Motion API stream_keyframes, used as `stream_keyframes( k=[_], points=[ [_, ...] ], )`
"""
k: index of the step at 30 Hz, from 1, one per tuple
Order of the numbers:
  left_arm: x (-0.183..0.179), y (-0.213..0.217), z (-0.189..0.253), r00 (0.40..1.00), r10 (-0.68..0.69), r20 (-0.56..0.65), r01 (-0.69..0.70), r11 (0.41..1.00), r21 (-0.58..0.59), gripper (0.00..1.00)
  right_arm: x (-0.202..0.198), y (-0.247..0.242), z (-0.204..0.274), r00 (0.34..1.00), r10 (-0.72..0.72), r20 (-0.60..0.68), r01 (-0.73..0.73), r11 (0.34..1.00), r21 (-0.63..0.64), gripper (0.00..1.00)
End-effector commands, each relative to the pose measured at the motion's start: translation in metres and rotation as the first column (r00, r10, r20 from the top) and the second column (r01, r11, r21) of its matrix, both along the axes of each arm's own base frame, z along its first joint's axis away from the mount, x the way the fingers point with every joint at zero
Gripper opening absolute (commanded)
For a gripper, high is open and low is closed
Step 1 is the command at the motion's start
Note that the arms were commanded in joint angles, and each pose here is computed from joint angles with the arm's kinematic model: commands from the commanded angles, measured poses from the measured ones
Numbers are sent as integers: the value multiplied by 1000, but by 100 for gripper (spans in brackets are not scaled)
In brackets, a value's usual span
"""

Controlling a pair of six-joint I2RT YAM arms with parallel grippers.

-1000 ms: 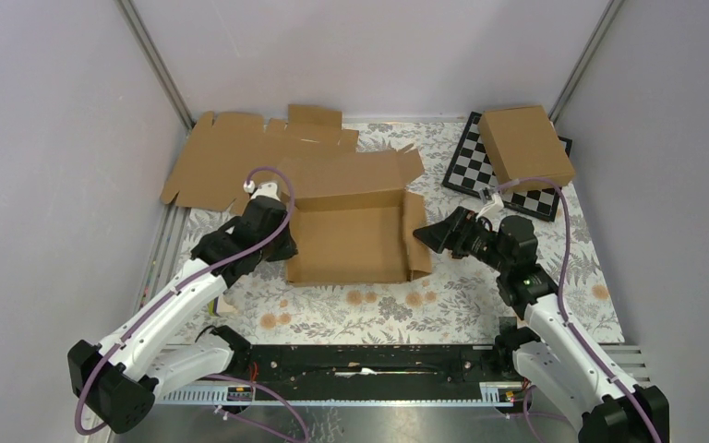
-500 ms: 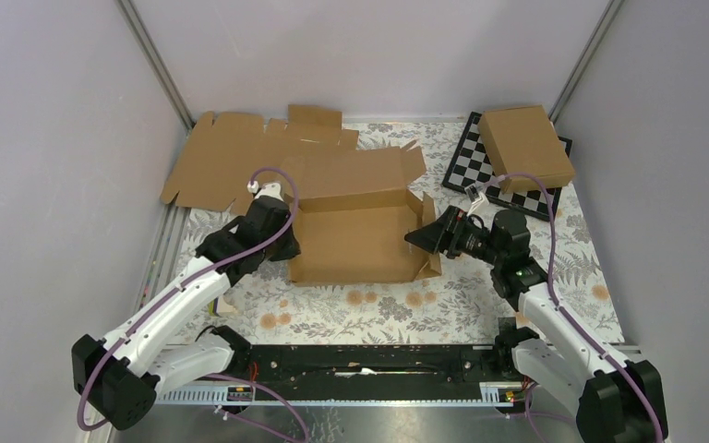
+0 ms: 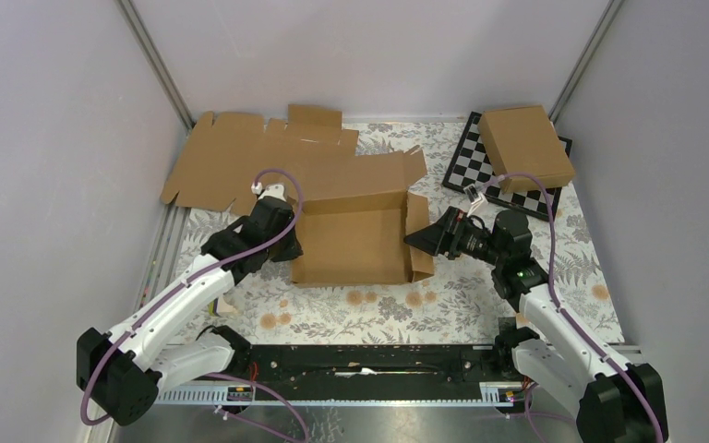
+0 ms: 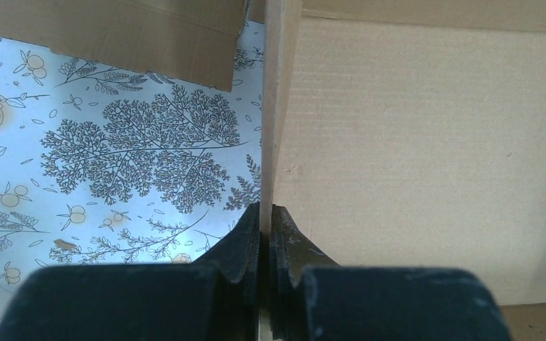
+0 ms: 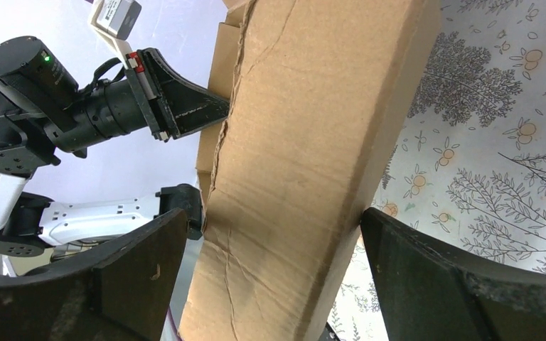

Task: Fold the paper box

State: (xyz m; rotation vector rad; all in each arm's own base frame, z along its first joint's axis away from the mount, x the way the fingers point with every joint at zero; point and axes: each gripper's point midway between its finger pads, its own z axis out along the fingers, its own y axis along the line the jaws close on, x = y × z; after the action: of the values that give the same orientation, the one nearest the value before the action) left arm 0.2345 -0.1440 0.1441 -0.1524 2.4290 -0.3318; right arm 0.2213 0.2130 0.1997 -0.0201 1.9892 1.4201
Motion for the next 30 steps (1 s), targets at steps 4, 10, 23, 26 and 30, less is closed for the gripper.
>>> stream_keyframes(
  k=[4,10,23,26,30],
  points=[
    [14,-10,12,998,5,60,-2,999,-49,0,-1,7,21,996,57,68,-60,997,43,97],
    [15,-11,11,998,4,60,-1,999,-51,0,4,6,10,998,48,41,-49,999,22,81],
    [19,-21,0,998,12,56,-9,999,-49,0,21,7,-48,994,-37,-100,10,968,-250,68],
    [19,-25,-3,998,36,59,-34,999,-37,0,22,9,-64,991,-60,-116,19,946,-324,65],
    [18,-29,-10,997,56,61,-54,998,-21,0,22,2,-90,983,-119,-138,38,874,-484,66]
  ],
)
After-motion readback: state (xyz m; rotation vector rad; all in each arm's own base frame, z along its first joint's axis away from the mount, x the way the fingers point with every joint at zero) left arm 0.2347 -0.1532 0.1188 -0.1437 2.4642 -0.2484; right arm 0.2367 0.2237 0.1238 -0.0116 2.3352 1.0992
